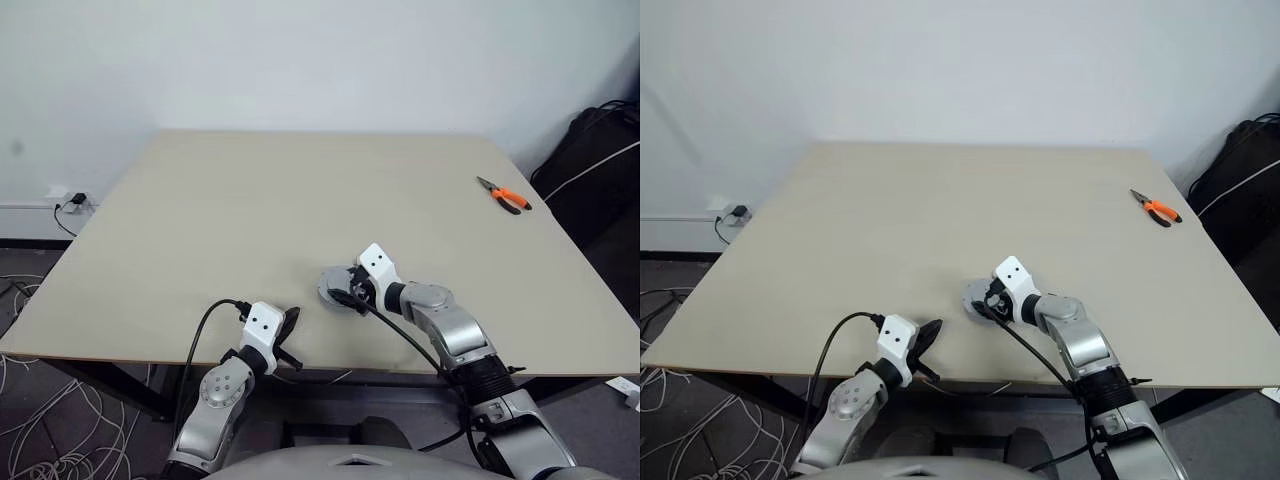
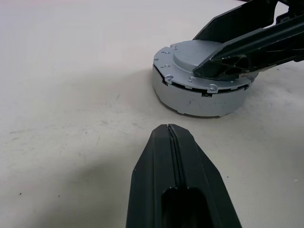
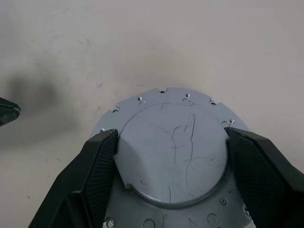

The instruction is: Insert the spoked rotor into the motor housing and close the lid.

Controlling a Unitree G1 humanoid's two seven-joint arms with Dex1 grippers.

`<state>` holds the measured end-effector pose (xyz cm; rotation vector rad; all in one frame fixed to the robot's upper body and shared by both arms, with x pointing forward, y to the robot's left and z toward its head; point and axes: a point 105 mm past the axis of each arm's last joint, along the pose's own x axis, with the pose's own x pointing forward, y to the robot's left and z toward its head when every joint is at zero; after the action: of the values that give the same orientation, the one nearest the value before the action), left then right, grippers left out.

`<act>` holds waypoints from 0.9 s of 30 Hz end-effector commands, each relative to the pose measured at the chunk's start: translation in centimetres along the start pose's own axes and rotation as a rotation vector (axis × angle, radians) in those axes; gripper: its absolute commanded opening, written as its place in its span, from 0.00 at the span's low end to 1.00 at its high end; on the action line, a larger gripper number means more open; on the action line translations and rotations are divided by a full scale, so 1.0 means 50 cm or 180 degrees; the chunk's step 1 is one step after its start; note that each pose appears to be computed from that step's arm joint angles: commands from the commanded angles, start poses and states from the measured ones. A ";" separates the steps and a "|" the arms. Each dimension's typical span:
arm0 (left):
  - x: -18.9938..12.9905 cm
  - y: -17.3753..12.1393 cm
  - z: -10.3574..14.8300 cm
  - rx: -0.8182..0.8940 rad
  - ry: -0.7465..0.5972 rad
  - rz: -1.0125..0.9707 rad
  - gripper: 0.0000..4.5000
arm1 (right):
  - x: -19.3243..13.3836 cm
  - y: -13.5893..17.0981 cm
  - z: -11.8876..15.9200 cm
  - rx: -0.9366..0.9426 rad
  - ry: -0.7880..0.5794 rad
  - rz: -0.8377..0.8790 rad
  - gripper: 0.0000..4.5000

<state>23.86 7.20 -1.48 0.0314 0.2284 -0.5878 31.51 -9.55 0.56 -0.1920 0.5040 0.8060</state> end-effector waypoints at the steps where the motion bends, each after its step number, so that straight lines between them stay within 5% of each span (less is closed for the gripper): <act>1: 0.004 -0.001 0.027 0.0076 -0.0146 -0.0032 0.00 | -0.001 -0.004 -0.018 -0.0031 0.0113 -0.0069 0.72; 27: 0.004 -0.005 0.034 0.0094 -0.0145 -0.0064 0.00 | 0.004 -0.009 -0.054 0.0055 0.0512 -0.0256 0.72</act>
<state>23.77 7.06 -1.45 0.0359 0.2362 -0.5974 31.72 -9.13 0.40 -0.2477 0.5296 0.7722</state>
